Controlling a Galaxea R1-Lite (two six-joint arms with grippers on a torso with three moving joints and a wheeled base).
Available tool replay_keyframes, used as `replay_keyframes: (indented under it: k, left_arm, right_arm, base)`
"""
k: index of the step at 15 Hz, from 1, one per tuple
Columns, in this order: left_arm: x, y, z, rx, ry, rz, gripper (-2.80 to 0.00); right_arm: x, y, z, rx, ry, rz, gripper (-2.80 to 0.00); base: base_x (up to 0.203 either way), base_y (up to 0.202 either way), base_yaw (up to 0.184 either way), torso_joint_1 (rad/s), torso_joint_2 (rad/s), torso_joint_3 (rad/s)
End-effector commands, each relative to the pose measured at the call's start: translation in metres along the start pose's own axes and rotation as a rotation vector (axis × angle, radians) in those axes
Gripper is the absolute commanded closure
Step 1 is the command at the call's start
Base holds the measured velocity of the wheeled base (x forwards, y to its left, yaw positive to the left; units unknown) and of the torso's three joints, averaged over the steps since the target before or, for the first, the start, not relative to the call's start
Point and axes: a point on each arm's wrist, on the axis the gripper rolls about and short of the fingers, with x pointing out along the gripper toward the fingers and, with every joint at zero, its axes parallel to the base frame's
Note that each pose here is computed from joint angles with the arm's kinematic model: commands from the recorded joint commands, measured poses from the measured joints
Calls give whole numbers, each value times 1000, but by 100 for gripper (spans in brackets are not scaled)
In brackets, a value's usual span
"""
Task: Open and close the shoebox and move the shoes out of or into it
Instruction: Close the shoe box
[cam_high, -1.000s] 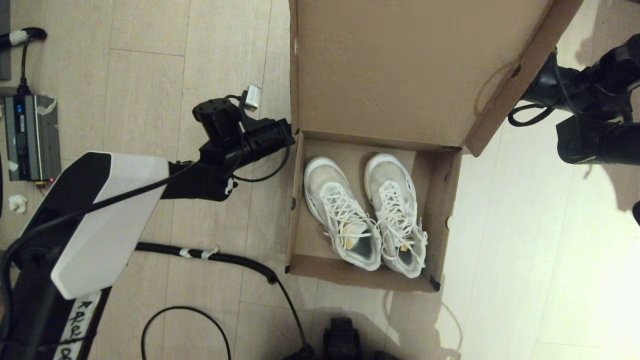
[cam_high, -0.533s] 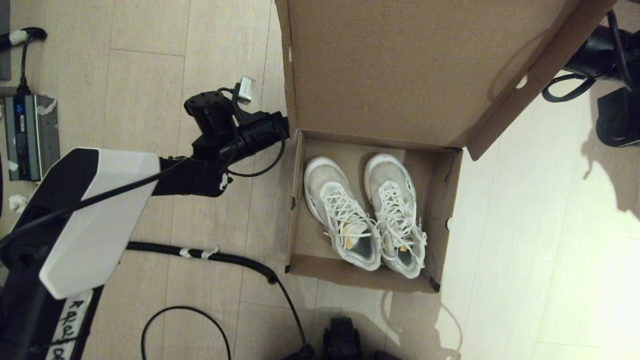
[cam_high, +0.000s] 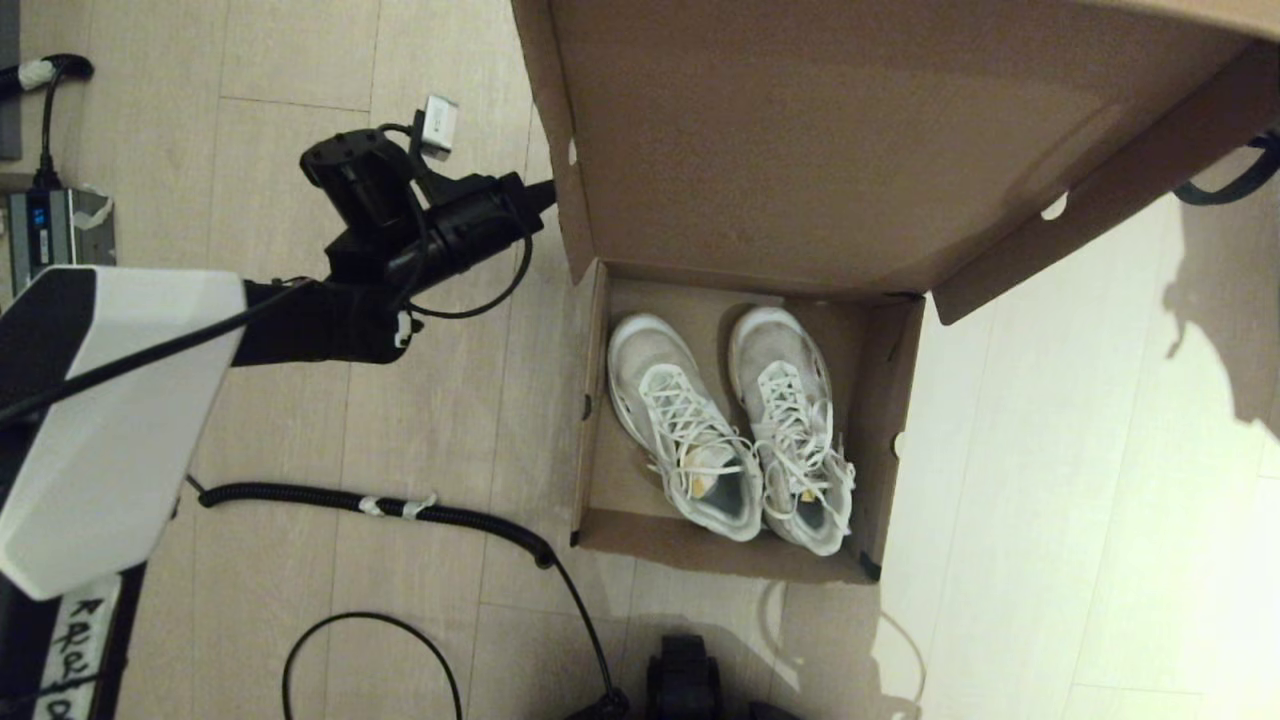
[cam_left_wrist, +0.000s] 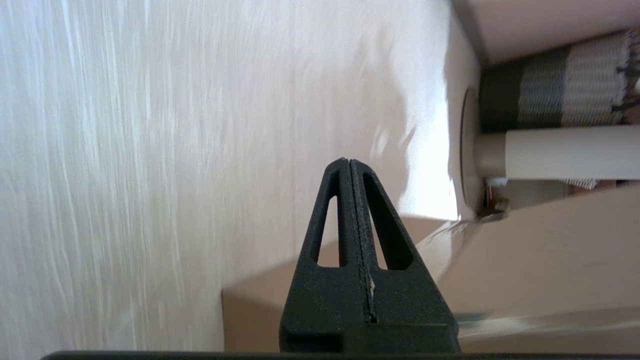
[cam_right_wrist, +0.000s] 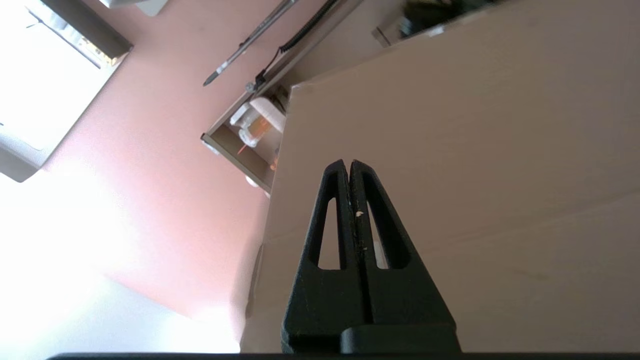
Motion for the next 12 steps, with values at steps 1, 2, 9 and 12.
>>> replay_keyframes:
  k: [1, 2, 9, 12]
  left_arm:
    - [-7, -22, 36, 48, -55, -28, 0]
    - [-9, -31, 47, 62, -71, -38, 0]
    - [-2, -115, 89, 101, -149, -200, 0]
    - [0, -140, 92, 89, -158, -240, 0]
  right_arm:
    - [-2, 18, -24, -8, 9, -2, 0]
    - [-3, 22, -35, -10, 11, -2, 0]
    - [-13, 39, -118, 22, 39, -28, 0]
    - [-20, 33, -157, 73, 62, -55, 0]
  base:
    - [0, 0, 0, 0, 0, 0]
    - [0, 0, 0, 0, 0, 0]
    - [0, 0, 0, 0, 0, 0]
    - [0, 0, 0, 0, 0, 0]
